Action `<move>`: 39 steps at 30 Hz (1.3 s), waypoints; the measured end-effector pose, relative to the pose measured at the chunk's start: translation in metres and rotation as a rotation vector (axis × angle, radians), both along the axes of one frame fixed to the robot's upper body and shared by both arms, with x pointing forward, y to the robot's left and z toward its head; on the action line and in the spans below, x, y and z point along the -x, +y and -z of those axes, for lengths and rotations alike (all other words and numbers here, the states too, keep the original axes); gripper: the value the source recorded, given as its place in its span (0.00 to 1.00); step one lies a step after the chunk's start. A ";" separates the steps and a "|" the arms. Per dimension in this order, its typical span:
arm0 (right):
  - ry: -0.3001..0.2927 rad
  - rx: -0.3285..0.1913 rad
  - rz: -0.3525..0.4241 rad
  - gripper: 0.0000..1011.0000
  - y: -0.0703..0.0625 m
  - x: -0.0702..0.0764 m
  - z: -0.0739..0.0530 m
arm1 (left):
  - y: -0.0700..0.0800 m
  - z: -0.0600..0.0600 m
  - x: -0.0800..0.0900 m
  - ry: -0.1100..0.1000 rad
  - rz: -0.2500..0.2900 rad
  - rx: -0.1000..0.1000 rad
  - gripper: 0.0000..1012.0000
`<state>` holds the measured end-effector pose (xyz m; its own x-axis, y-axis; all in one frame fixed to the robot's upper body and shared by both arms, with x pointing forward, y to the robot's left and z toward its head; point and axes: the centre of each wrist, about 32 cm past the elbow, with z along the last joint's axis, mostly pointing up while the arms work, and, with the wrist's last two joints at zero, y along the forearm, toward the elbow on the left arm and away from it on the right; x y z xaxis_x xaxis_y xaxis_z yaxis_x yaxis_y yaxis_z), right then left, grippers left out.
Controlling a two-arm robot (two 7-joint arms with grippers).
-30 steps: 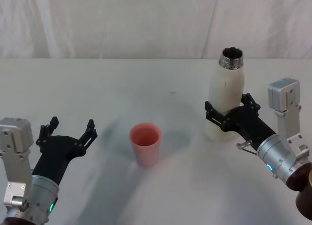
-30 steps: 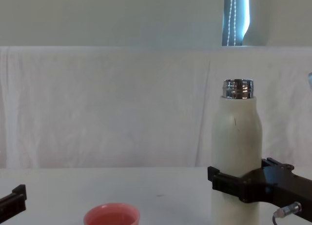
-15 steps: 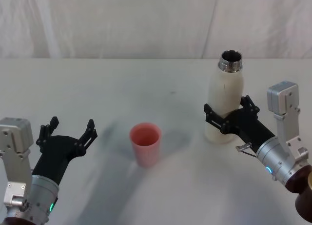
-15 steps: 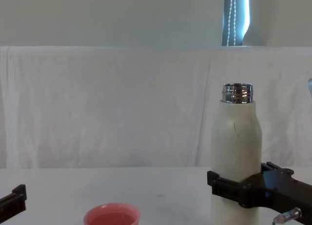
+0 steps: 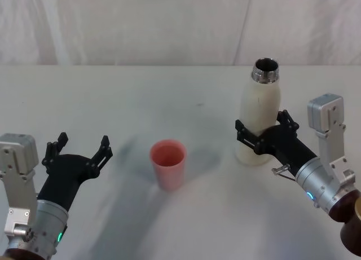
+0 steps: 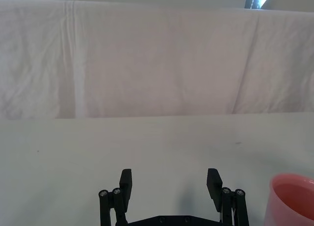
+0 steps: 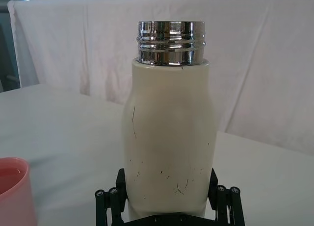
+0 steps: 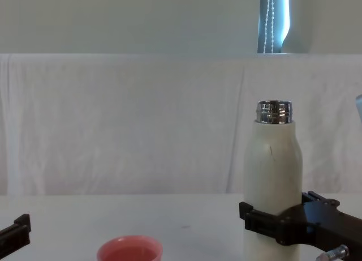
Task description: Grasp the thermos with one hand and pour water into the cup lid.
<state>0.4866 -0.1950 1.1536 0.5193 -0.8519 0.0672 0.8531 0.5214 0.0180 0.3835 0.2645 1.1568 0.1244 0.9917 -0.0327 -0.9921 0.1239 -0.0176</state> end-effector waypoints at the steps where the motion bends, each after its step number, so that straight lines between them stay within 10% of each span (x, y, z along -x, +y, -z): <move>1: 0.000 0.000 0.000 0.95 0.000 0.000 0.000 | 0.000 0.000 0.000 0.000 0.000 0.000 0.99; 39: 0.021 -0.022 0.013 0.99 -0.001 0.000 0.005 | 0.000 0.000 0.000 0.000 0.000 0.000 0.99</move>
